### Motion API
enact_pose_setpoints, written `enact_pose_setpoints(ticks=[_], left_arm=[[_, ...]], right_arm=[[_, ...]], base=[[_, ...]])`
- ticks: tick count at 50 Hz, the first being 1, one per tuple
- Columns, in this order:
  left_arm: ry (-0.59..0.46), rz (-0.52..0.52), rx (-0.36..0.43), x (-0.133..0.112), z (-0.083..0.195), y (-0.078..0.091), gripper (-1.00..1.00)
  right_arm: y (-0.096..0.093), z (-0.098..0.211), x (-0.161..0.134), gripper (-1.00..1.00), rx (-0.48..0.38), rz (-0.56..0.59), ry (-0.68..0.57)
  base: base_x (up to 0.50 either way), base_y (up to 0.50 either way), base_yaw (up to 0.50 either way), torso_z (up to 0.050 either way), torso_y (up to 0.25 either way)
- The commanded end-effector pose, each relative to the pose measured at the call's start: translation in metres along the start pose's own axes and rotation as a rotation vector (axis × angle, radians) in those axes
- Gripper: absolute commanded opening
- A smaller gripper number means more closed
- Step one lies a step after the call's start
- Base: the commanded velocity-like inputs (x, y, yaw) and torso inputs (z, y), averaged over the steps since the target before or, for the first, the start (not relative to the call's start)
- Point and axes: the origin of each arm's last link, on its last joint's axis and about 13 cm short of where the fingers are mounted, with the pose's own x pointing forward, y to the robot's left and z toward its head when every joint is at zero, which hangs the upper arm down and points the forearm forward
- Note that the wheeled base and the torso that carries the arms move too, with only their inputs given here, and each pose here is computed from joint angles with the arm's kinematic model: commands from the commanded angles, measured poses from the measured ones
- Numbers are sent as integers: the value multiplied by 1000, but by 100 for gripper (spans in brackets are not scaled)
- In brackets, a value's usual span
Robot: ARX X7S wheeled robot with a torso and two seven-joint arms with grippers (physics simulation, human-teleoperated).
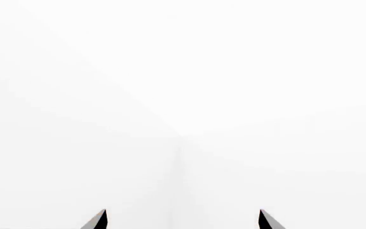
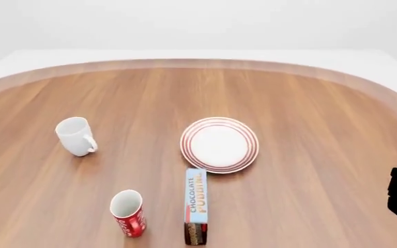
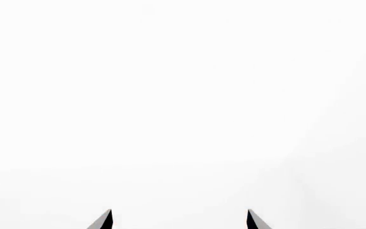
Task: Pick up the white mug and put it on the plate, and put the chocolate pudding to the right of the plate.
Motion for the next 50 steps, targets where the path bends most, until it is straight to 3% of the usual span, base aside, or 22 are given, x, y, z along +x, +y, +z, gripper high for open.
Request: enact_pose_setpoints(ticks=[1, 44, 50], left_arm=[[-5, 8, 21, 0, -1, 1, 100], [1, -13, 7, 2, -2, -3, 100], [10, -24, 3, 1, -3, -4, 100]], right_arm=[[0, 0, -1, 100, -23, 26, -4], [3, 0, -2, 100, -9, 59, -1], [3, 0, -2, 100, -22, 45, 1]], base=[[500, 0, 0, 0, 0], [500, 2, 0, 0, 1], [49, 1, 0, 0, 0]])
